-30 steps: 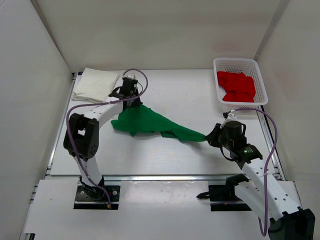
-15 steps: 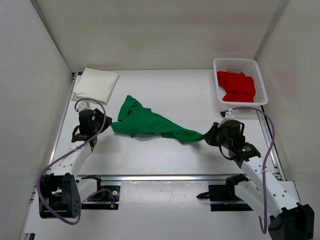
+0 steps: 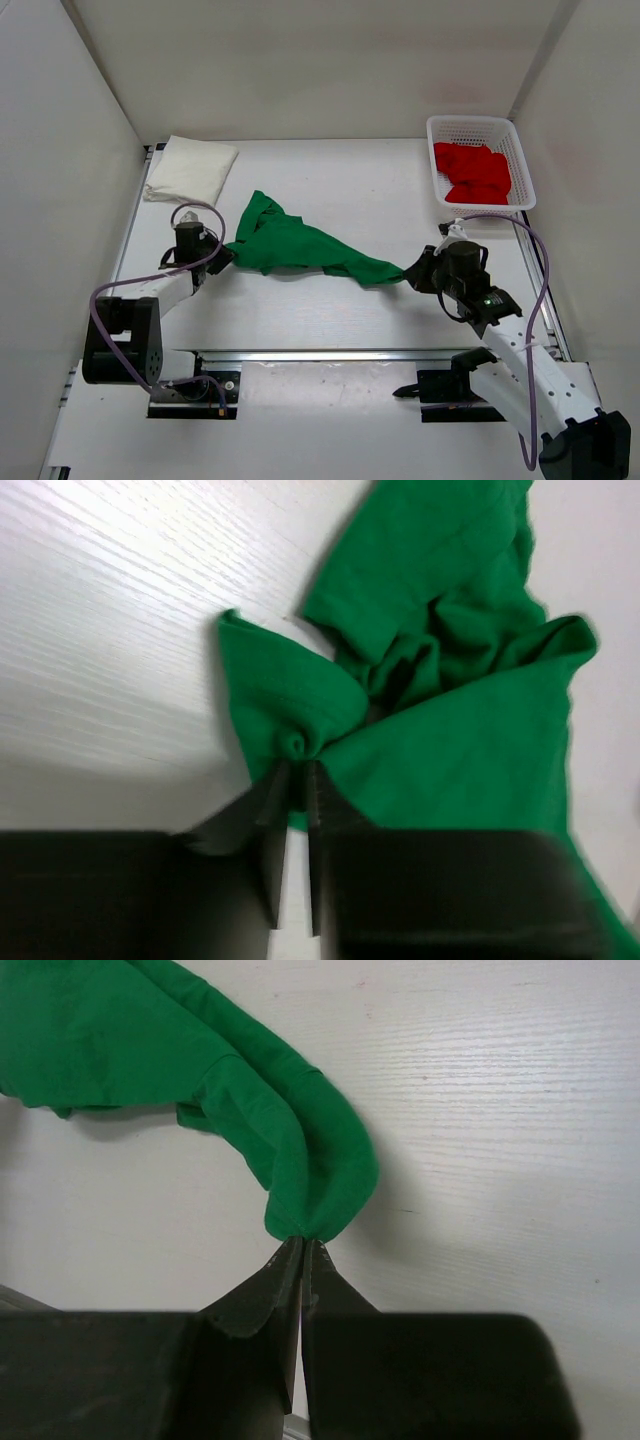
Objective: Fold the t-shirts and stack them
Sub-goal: Flatten out the tshirt
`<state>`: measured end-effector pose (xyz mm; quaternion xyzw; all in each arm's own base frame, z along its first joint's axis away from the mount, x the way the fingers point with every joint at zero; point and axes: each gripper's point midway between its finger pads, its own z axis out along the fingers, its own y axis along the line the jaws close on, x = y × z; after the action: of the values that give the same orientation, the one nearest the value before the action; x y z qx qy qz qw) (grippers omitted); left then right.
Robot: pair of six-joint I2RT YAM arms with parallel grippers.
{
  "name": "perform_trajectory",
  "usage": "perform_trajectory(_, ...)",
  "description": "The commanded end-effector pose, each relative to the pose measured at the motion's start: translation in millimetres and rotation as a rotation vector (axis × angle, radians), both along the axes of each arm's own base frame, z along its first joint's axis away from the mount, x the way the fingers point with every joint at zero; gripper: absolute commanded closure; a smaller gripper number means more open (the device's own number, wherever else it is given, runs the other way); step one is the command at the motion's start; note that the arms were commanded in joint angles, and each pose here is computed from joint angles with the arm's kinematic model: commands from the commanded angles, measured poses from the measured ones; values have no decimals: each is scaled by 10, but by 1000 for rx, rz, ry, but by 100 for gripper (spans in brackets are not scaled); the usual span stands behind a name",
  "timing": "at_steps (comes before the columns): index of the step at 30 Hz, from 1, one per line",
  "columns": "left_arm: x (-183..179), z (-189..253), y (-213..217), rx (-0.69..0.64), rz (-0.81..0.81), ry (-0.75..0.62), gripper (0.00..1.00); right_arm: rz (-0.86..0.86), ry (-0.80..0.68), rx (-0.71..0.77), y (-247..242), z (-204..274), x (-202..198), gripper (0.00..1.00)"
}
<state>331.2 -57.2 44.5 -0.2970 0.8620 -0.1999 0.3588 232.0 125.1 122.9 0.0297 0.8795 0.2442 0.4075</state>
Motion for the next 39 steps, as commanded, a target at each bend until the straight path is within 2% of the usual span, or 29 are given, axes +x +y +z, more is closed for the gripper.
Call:
perform_trajectory(1,141,217,-81,-6,-27,-61,90,12,-58,21,34,119,47,100)
perform_trajectory(3,99,258,-2,20,4,-58,100,10,-72,25,19,207,60,99)
perform_trajectory(7,-53,450,22,121,-21,7,100,-14,-123,27,-50,407,99,100)
perform_trajectory(9,-65,739,-8,154,-65,11,100,-10,-148,44,-42,481,120,100)
perform_trajectory(13,-270,1170,35,261,-107,77,100,-20,-166,65,-1,448,153,100)
perform_trajectory(15,-334,1231,72,274,-120,111,100,-10,-154,50,42,364,152,100)
perform_trajectory(16,-384,1173,99,310,-133,168,96,-3,-148,37,61,335,143,100)
perform_trajectory(18,-437,977,109,335,-143,238,83,-3,-147,40,89,328,140,100)
perform_trajectory(19,-485,801,73,280,-156,271,79,10,-145,30,99,293,130,99)
perform_trajectory(21,-505,542,97,187,-144,321,57,5,-148,21,94,300,155,100)
perform_trajectory(24,-301,444,255,166,-75,269,47,-1,-144,26,81,292,171,100)
perform_trajectory(29,180,554,223,144,-44,151,48,22,-112,39,111,230,183,100)
perform_trajectory(31,340,550,194,115,-44,133,51,26,-103,37,114,212,178,100)
perform_trajectory(34,307,595,457,100,52,82,60,19,-109,24,112,247,176,100)
perform_trajectory(35,160,417,552,87,93,114,63,21,-108,24,116,235,175,100)
perform_trajectory(37,42,411,794,69,185,74,69,23,-109,30,116,242,184,100)
perform_trajectory(39,-105,231,807,20,219,92,69,39,-92,30,143,184,175,100)
